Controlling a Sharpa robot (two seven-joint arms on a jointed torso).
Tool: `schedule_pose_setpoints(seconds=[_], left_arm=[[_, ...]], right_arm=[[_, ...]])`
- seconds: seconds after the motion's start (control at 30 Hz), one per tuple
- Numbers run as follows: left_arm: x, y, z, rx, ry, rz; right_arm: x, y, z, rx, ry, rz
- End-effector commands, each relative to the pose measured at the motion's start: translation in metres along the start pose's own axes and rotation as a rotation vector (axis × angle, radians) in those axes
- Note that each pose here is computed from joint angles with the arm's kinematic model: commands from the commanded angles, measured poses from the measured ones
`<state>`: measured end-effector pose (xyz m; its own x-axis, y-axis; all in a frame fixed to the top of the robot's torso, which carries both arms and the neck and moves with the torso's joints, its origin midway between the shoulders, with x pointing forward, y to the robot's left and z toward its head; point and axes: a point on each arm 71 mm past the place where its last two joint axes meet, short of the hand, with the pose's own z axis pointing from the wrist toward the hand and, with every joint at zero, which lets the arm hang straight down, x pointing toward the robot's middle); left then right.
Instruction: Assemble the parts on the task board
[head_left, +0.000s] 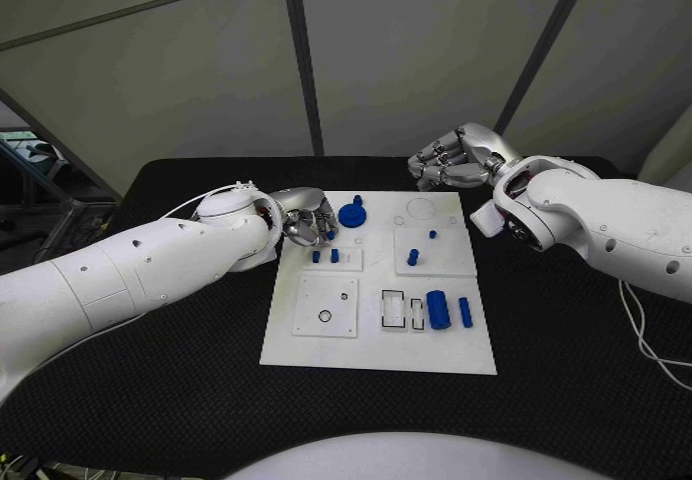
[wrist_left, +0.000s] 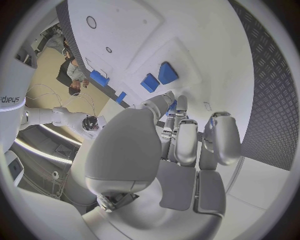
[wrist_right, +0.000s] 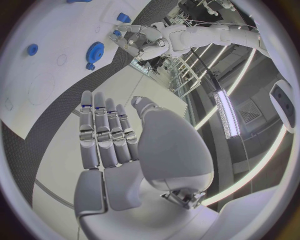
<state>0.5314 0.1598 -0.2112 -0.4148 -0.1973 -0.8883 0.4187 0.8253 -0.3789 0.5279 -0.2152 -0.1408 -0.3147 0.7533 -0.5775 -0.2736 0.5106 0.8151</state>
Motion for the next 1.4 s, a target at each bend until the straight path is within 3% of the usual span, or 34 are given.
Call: schedule_pose_setpoints(seconds=[0.03, 0.33, 0.6, 0.8, 1.0, 1.23, 1.4], left_arm=[[0.0005, 0.0013, -0.0003, -0.010, 0.019, 0.002], [-0.0006, 0.0035, -0.0014, -0.018, 0.009, -0.001], [-0.0032, 0.0093, -0.0050, -0.031, -0.012, -0.002], [-0.0163, 0.0151, -0.0116, -0.023, -0.088, -0.054], [-0.0308, 0.0223, -0.0263, -0.001, -0.155, -0.114], [-0.0431, 0.0248, -0.0478, 0.066, -0.239, -0.263], [-0.0494, 0.0289, -0.0656, 0.115, -0.301, -0.623]], right_arm=[[0.000, 0.002, 0.000, -0.009, 0.000, -0.001], [-0.001, 0.001, 0.000, -0.008, -0.002, -0.013], [-0.003, -0.002, -0.001, -0.003, 0.018, -0.112], [-0.005, -0.007, -0.005, 0.010, 0.062, -0.288], [-0.006, -0.010, -0.011, 0.027, 0.097, -0.507], [-0.004, -0.018, -0.025, 0.046, 0.087, -0.703], [0.005, -0.020, -0.035, 0.040, 0.103, -0.805]])
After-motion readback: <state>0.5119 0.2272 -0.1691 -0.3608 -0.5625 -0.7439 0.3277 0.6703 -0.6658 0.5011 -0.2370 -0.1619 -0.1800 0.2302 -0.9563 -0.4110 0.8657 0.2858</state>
